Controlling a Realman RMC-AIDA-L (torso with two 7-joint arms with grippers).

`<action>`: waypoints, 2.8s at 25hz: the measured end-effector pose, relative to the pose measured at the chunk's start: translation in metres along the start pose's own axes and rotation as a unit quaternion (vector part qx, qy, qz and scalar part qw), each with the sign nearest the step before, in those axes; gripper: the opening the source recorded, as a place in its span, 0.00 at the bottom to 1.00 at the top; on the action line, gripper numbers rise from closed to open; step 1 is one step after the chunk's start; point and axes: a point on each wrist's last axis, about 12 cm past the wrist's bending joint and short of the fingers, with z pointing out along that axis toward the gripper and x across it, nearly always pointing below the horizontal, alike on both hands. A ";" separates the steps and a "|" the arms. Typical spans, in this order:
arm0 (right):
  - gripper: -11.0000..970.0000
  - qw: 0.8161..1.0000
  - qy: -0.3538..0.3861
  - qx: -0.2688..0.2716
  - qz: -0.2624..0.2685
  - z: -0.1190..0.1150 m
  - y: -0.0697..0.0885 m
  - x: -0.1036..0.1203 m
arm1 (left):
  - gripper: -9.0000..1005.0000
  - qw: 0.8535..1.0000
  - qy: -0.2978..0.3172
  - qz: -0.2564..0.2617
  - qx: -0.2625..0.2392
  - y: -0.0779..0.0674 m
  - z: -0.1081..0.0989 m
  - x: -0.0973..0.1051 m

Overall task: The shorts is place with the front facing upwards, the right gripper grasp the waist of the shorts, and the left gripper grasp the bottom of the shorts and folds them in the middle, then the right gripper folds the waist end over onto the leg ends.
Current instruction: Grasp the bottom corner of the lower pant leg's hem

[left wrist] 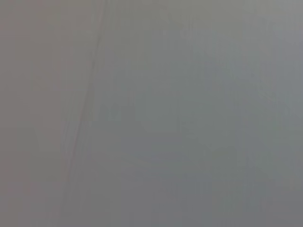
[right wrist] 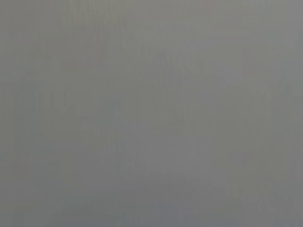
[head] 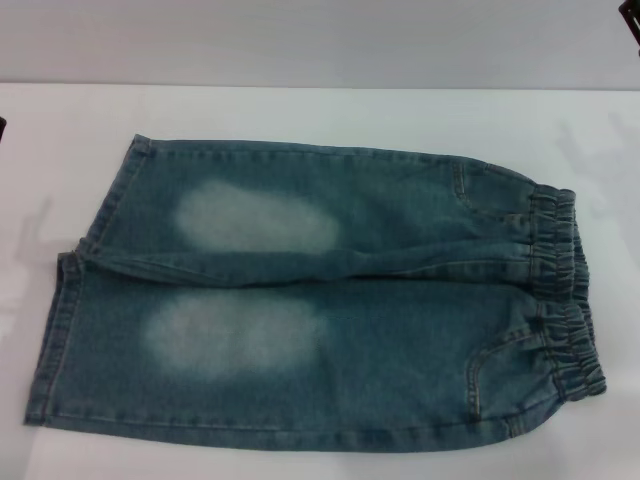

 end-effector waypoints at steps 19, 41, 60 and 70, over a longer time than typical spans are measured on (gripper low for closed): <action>0.81 0.999 0.005 0.031 0.013 -0.057 -0.011 0.009 | 0.80 0.999 0.021 -0.028 0.028 -0.007 -0.024 0.002; 0.81 0.998 0.020 0.054 0.013 -0.095 -0.019 0.012 | 0.80 0.977 0.063 -0.158 0.130 0.001 -0.022 -0.001; 0.81 0.994 0.073 0.076 0.016 -0.088 -0.024 0.025 | 0.80 0.787 0.425 -0.304 0.328 0.074 0.067 -0.059; 0.81 0.989 0.089 0.116 0.009 -0.084 -0.037 0.026 | 0.80 0.693 0.586 -0.304 0.290 0.085 0.073 -0.079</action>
